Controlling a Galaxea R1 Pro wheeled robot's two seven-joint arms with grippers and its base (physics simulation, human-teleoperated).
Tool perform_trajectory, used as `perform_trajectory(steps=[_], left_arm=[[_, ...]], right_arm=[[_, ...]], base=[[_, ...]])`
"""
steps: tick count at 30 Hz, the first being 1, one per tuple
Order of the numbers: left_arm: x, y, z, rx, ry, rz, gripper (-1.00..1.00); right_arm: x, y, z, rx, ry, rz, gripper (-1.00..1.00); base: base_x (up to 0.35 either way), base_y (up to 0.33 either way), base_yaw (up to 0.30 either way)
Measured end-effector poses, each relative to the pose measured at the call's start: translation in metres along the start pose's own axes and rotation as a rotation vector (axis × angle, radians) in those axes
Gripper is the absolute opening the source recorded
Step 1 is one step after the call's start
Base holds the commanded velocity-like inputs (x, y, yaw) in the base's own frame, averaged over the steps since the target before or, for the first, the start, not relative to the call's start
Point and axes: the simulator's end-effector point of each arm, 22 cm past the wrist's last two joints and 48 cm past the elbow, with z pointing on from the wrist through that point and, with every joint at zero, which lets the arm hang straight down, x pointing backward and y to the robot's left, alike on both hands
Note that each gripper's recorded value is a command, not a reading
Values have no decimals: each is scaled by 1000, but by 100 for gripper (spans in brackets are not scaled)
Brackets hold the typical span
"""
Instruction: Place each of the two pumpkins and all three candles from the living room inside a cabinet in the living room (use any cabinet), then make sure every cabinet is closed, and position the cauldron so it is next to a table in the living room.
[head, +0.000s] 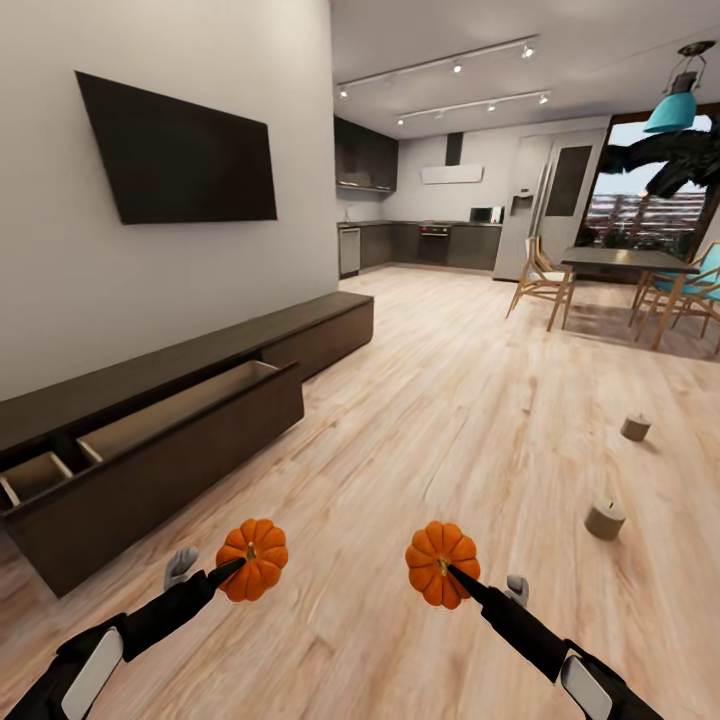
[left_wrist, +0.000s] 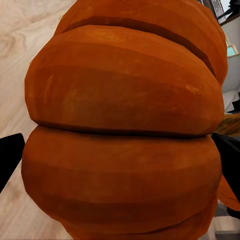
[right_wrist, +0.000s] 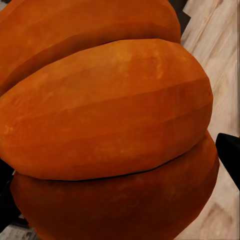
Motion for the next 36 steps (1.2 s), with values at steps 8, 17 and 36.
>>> perform_trajectory(steps=[8, 17, 36], left_arm=[[0, 1, 0, -2, 0, -2, -100], [1, 2, 0, -3, 0, -4, -100], [2, 3, 0, -10, 1, -6, -100]], right_arm=[[0, 0, 0, 2, 0, 0, -100], [0, 0, 0, 0, 0, 0, -100], [0, -1, 0, 4, 0, 0, -100]], base=[[277, -134, 0], [282, -131, 0], [298, -113, 7]])
